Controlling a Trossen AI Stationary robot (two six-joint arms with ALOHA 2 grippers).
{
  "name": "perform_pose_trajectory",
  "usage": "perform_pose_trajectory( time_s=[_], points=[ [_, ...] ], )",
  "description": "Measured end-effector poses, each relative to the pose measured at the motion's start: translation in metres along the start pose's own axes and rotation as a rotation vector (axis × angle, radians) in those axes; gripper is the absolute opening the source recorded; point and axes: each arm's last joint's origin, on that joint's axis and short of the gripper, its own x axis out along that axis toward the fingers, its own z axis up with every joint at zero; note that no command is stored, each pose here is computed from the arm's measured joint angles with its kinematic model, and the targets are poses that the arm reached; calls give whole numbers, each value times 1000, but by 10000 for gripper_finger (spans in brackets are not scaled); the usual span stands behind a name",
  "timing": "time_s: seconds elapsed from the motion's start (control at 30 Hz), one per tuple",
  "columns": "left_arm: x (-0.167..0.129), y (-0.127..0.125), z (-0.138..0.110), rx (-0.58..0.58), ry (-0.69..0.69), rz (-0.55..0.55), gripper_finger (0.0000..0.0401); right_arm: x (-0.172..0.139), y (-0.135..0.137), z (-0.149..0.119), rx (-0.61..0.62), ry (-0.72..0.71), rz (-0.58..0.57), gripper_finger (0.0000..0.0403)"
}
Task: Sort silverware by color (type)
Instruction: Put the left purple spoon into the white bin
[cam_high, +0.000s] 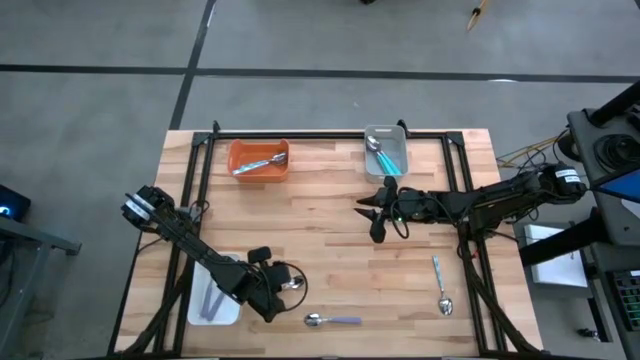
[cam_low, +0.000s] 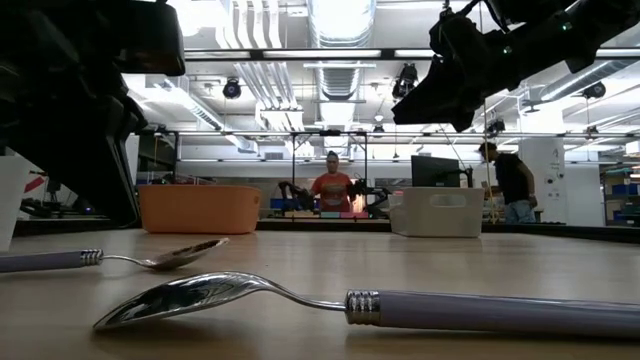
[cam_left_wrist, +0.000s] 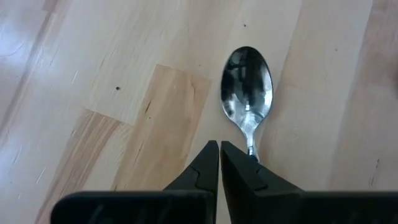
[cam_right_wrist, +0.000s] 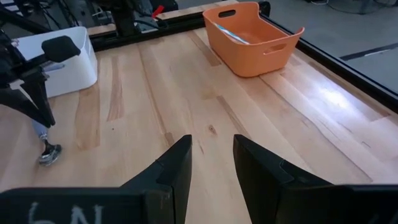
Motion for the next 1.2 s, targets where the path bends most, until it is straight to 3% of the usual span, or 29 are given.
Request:
perform_pose_trajectory(
  time_s=[0.63,1.2],
  points=[
    [-32,9,14,-82,-100,-49,0,0,0,0,-16,4,1,108],
    [-66,22,25,-191,-203,-110,0,0,0,-1,-73,5,-3,74]
  ],
)
